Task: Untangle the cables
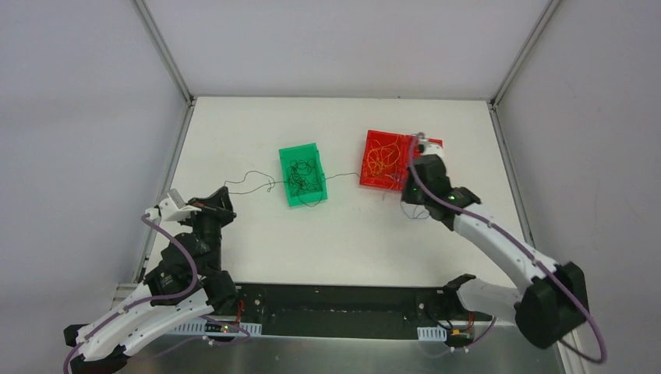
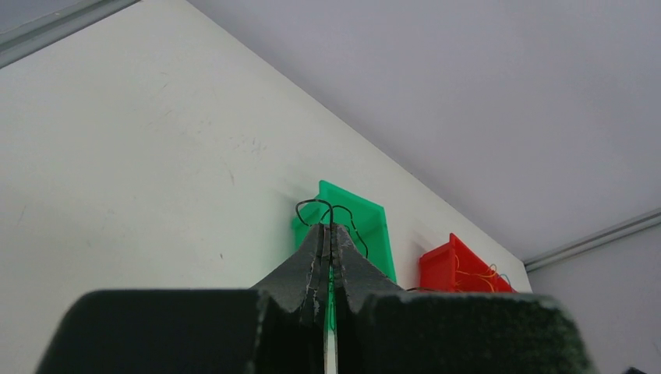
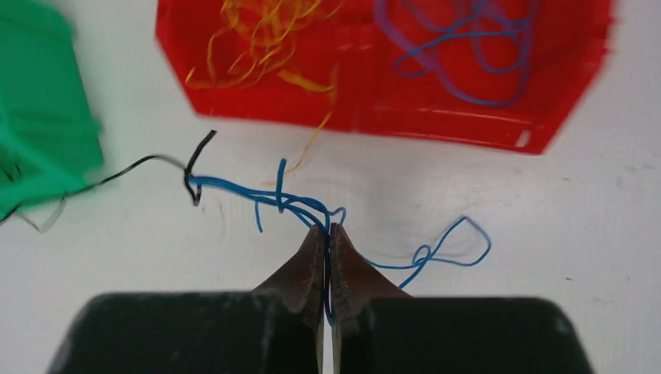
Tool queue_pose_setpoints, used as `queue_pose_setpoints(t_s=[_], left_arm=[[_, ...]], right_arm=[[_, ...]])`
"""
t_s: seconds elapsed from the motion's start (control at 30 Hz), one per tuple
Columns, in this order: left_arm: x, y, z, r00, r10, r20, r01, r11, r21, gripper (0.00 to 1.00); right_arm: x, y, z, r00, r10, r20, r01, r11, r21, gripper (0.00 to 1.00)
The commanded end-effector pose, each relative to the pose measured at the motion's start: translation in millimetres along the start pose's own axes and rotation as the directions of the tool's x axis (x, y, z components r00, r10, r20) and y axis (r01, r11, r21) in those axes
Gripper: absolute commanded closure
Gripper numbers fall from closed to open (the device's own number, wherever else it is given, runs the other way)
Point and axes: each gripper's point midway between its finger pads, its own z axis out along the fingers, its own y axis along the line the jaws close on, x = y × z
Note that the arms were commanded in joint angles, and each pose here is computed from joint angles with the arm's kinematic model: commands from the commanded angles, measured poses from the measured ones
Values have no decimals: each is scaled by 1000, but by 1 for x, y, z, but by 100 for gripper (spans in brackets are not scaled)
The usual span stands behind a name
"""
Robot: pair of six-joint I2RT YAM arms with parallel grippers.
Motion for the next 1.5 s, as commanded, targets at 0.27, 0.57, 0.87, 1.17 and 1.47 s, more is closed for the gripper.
queue_pose_setpoints(t_s=[0.27, 0.57, 0.87, 1.17, 1.47], left_arm=[[-2, 4, 0, 999, -33, 16, 34, 999, -30, 100], [3, -2, 0, 1000, -27, -8, 27, 1000, 0, 100], [4, -4, 0, 1000, -18, -14, 18, 1000, 7, 100], [9, -6, 1, 1000, 2, -23, -2, 1000, 6, 100], [9, -6, 1, 1000, 0, -23, 0, 1000, 7, 100]], right_arm=[[-41, -125, -81, 648, 545, 532, -626, 779, -34, 100], [-67, -109, -98, 596, 571, 565, -585, 790, -182, 100], [-147, -72, -104, 559, 582, 591, -444, 812, -379, 100], [-186, -76, -61, 562, 469, 681, -349, 881, -319, 100], [-171, -97, 11, 591, 477, 651, -411, 872, -266, 100]])
